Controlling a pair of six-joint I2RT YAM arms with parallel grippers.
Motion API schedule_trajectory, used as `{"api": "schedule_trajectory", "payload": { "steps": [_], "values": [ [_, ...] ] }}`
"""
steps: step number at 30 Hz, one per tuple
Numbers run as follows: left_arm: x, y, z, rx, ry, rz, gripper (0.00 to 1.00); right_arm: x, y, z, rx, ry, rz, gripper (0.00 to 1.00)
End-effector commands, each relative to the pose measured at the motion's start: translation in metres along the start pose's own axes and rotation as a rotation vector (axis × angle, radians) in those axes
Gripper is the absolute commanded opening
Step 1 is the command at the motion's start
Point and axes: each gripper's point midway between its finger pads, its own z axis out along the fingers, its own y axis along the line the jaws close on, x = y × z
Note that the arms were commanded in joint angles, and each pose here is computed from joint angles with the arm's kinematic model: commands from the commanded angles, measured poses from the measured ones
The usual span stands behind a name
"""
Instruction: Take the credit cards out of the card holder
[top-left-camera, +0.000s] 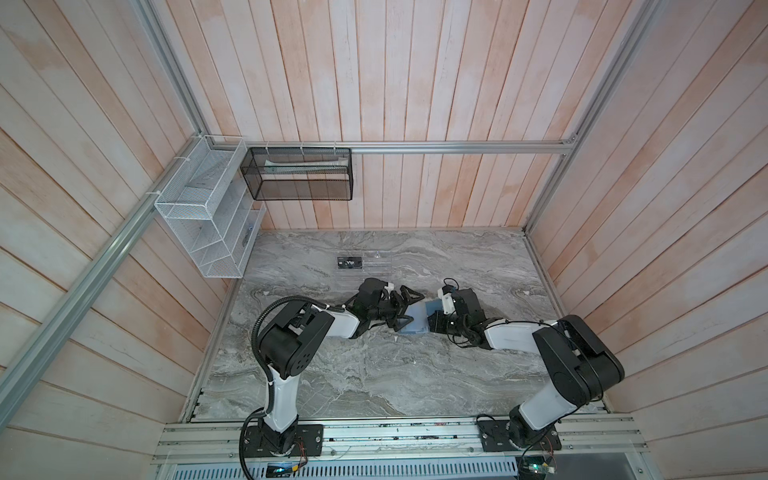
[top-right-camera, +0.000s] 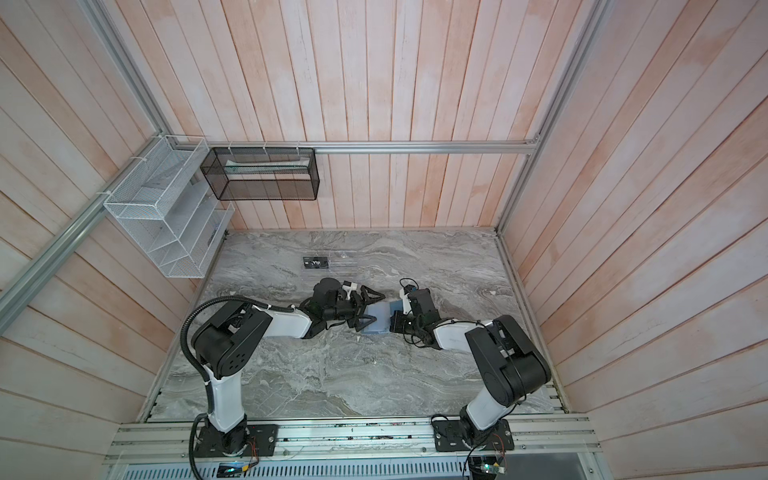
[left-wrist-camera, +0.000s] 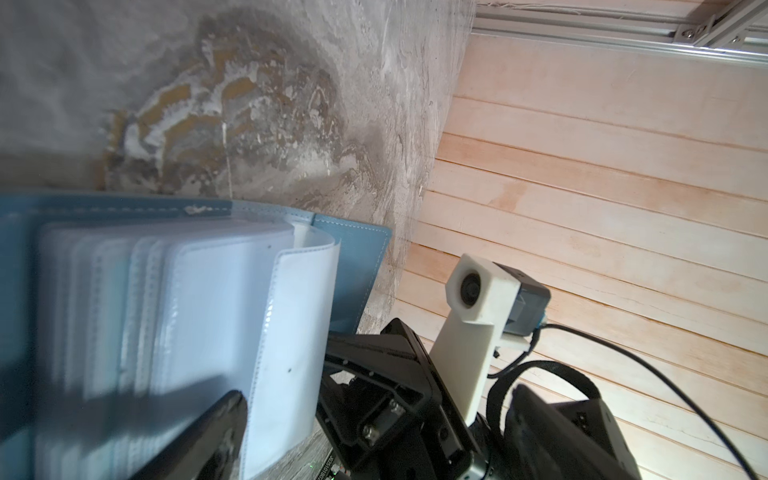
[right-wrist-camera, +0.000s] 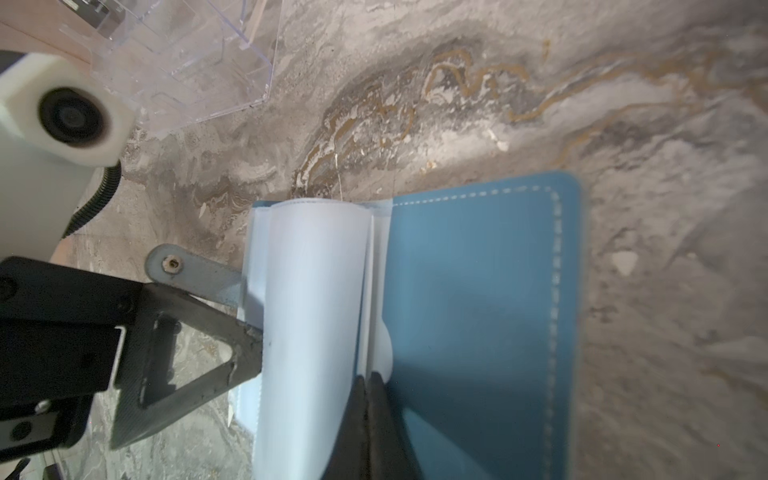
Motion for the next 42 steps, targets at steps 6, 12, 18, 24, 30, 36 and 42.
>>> {"api": "schedule_trajectory", "payload": {
  "steps": [6, 12, 18, 24, 30, 36, 42],
  "values": [
    [-0.001, -0.007, 0.016, 0.02, 0.013, 0.001, 1.0, -0.004, -0.003, -0.024, -0.014, -0.039, 0.009, 0.0],
    [0.002, -0.017, 0.031, 0.035, 0.029, 0.009, 1.0, -0.009, -0.01, -0.046, 0.002, -0.077, 0.012, 0.0],
    [0.007, -0.019, 0.041, 0.036, 0.045, 0.008, 1.0, -0.013, -0.015, -0.057, 0.008, -0.104, 0.022, 0.0],
    [0.009, -0.021, 0.043, 0.044, 0.051, 0.0, 1.0, -0.013, -0.008, -0.05, -0.041, -0.08, 0.035, 0.0],
    [0.007, -0.015, 0.04, 0.036, 0.046, -0.018, 1.0, -0.013, -0.001, -0.047, -0.084, -0.073, 0.053, 0.0],
    [0.004, -0.009, 0.036, 0.032, 0.04, -0.034, 1.0, -0.011, 0.004, -0.042, -0.115, -0.065, 0.055, 0.0],
    [-0.013, -0.012, 0.01, 0.012, -0.007, -0.01, 1.0, -0.009, -0.003, -0.027, -0.112, -0.043, 0.072, 0.0]
  ]
}}
